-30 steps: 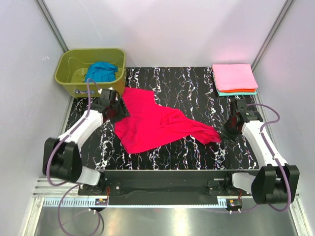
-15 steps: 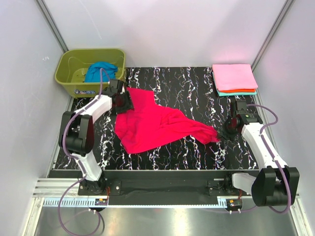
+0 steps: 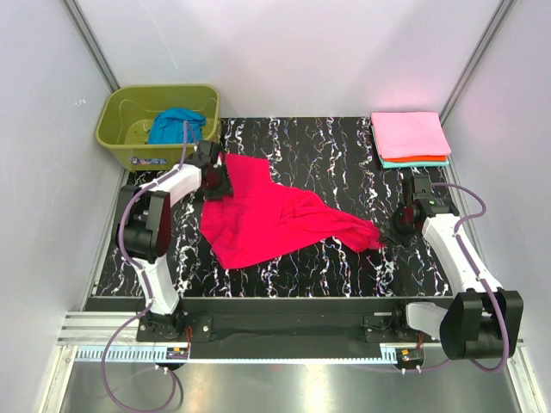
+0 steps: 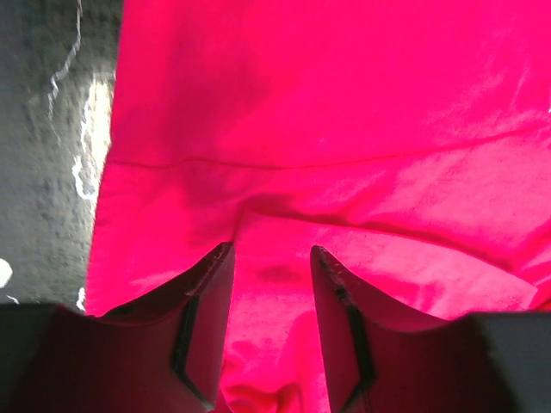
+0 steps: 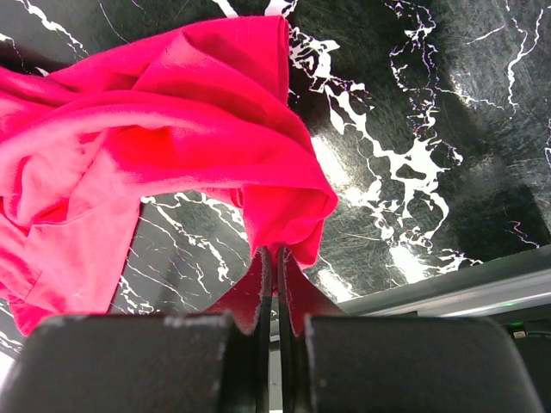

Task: Fold and stack the t-shirts
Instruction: Flatten the tshirt out

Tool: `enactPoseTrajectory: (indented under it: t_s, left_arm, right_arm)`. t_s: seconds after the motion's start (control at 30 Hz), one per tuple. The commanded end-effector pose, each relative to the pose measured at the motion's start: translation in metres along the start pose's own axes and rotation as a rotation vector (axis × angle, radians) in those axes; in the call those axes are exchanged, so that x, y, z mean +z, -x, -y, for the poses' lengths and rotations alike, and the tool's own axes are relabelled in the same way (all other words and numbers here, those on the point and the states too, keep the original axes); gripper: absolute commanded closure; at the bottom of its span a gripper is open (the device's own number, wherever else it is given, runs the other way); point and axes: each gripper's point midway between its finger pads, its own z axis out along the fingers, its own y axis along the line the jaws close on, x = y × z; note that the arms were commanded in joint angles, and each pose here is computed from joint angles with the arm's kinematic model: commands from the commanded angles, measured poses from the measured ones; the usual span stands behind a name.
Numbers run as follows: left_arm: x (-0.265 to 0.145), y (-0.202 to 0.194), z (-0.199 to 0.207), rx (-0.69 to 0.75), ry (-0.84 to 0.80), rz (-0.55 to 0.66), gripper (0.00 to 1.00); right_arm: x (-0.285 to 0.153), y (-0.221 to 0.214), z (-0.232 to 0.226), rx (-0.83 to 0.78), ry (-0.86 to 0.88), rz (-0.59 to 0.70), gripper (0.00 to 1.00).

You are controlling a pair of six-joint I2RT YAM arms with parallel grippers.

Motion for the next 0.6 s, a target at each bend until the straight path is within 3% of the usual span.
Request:
enactPoseTrajectory:
  t_s: [0.0, 0.2, 0.43, 0.57]
  left_arm:
    - [0.002, 0.026, 0.007, 0.036, -0.004, 0.065, 0.56]
    - [0.008, 0.028, 0.012, 0.035, -0.026, 0.049, 0.57]
    - [0.016, 0.021, 0.001, 0.031, 0.019, 0.036, 0.58]
    - [0.026, 0.021, 0.003, 0.036, 0.009, 0.017, 0.68]
  right_arm:
    - [-0.003, 0.007, -0.003, 0.011, 0.002, 0.033, 1.0]
    - [0.006, 0.01, 0.022, 0.067, -0.148, 0.044, 1.0]
    - [0.004, 0.013, 0.015, 0.083, -0.132, 0.043, 1.0]
    - [0.003, 0.012, 0.017, 0.087, -0.132, 0.05, 1.0]
